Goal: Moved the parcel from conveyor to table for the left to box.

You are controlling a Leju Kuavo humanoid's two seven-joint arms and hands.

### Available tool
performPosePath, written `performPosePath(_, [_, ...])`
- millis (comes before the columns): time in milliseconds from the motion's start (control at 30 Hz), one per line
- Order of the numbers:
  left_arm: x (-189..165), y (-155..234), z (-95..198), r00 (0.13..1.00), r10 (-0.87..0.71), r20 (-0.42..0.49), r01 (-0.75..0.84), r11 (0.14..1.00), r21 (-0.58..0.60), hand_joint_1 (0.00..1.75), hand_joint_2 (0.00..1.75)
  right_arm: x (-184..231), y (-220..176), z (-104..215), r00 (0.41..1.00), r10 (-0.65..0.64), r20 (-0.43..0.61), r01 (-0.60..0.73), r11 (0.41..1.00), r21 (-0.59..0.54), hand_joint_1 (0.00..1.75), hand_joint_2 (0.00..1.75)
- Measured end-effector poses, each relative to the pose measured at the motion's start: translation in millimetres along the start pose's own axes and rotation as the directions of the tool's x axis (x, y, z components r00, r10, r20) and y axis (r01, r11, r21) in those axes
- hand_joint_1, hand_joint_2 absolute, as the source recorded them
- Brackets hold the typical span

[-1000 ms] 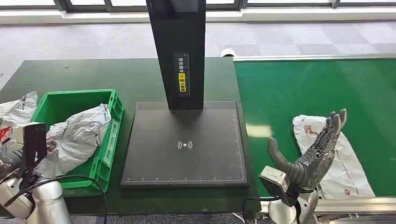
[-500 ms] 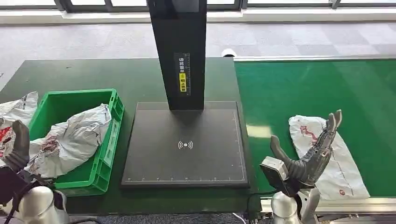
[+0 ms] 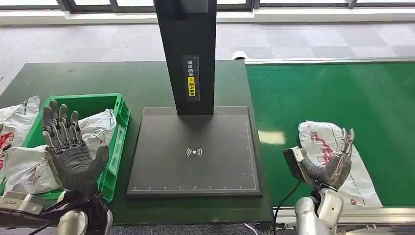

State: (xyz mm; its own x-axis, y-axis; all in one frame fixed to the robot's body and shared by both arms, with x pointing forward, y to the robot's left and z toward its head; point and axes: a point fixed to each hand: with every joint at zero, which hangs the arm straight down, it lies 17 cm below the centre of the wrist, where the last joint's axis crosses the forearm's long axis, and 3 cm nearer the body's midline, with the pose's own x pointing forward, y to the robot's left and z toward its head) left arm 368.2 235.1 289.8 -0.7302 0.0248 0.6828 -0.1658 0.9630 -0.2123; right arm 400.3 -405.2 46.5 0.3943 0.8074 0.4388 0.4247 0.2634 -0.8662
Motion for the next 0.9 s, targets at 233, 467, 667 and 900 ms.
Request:
performPosePath(233, [-5,-16,13,1.0,-0.004,-0.027,0.002,0.999,-0.049,0.0,1.75,-60,50,22,0.982,0.085,-0.171,-0.055,0.984,0.17,0.0,1.75])
performPosePath(467, [-5,-19,19,0.999,-0.008,-0.038,0.006,0.999,-0.05,0.0,1.75,-77,67,30,0.975,0.094,-0.203,-0.047,0.973,0.227,0.0,1.75])
performPosePath(667, [-2,-19,22,0.999,-0.015,-0.036,0.013,0.999,-0.05,0.0,1.75,-82,75,33,0.972,0.103,-0.212,-0.046,0.965,0.257,0.0,1.75])
performPosePath(900, [5,-19,22,0.999,-0.029,-0.019,0.028,0.998,-0.05,0.0,1.75,-96,103,49,0.951,0.136,-0.279,-0.023,0.927,0.374,0.0,1.75])
